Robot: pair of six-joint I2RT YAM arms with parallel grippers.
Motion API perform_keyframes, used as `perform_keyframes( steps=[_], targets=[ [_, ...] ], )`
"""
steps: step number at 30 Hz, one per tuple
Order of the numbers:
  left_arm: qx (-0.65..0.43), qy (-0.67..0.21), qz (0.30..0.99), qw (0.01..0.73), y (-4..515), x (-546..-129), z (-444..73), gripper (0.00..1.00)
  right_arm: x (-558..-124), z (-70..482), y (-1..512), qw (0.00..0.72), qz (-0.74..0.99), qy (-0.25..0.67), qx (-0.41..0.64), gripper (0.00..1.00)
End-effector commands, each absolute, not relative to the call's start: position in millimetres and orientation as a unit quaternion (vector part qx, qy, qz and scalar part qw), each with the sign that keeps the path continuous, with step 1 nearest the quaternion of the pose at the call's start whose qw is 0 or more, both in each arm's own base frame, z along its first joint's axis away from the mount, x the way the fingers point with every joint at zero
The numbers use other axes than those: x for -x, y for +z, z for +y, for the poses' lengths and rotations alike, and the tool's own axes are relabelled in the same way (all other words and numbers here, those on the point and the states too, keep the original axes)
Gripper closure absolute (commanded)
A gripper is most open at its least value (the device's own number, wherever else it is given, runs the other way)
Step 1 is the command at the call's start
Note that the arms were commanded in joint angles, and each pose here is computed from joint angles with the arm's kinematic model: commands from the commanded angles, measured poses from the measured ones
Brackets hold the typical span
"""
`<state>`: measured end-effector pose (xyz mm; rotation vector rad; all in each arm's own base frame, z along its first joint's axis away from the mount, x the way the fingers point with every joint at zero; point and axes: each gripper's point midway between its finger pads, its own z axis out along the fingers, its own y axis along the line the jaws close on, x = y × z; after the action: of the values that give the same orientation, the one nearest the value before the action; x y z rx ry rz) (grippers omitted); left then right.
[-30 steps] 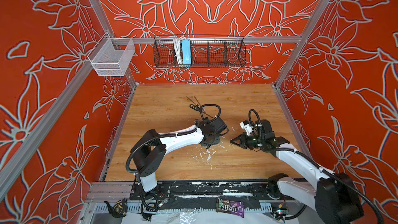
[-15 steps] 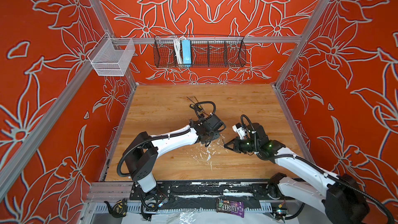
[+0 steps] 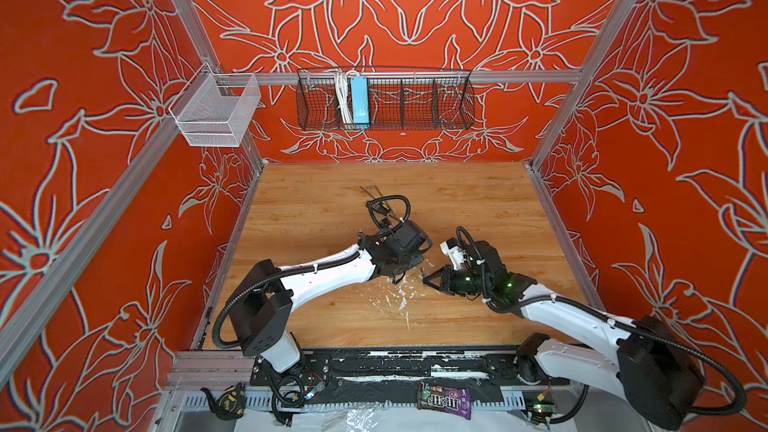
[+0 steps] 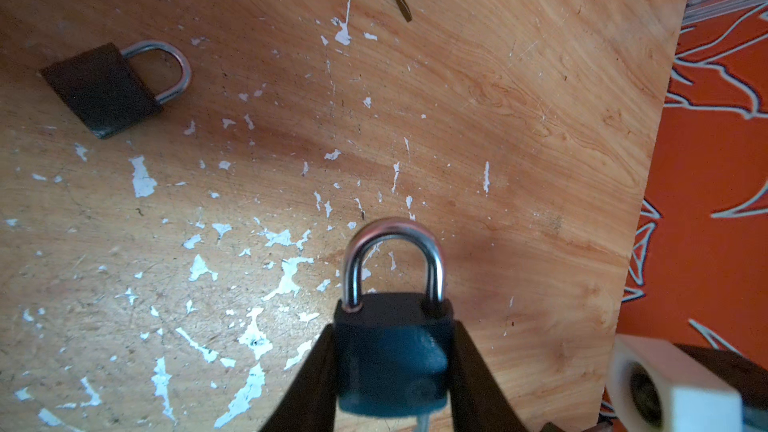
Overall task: Unlock with the key
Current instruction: 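Lift the blue padlock with the left gripper while the right gripper brings the key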
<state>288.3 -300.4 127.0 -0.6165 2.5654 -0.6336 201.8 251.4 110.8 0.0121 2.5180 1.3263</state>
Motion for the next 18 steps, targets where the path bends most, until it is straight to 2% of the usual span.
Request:
perform_keyframes(
  steps=[1, 18],
  targets=[
    [0.231, -0.248, 0.913, 0.227, 141.4, -293.9, -300.8, 1.00, -211.8, 257.7, 117.3, 0.172, 0.868, 0.466, -0.006, 1.00],
    [0.209, -0.247, 0.920, 0.223, 144.8, -292.9, -305.0, 1.00, -218.6, 270.2, 127.9, 0.186, 0.861, 0.473, 0.009, 1.00]
  ],
)
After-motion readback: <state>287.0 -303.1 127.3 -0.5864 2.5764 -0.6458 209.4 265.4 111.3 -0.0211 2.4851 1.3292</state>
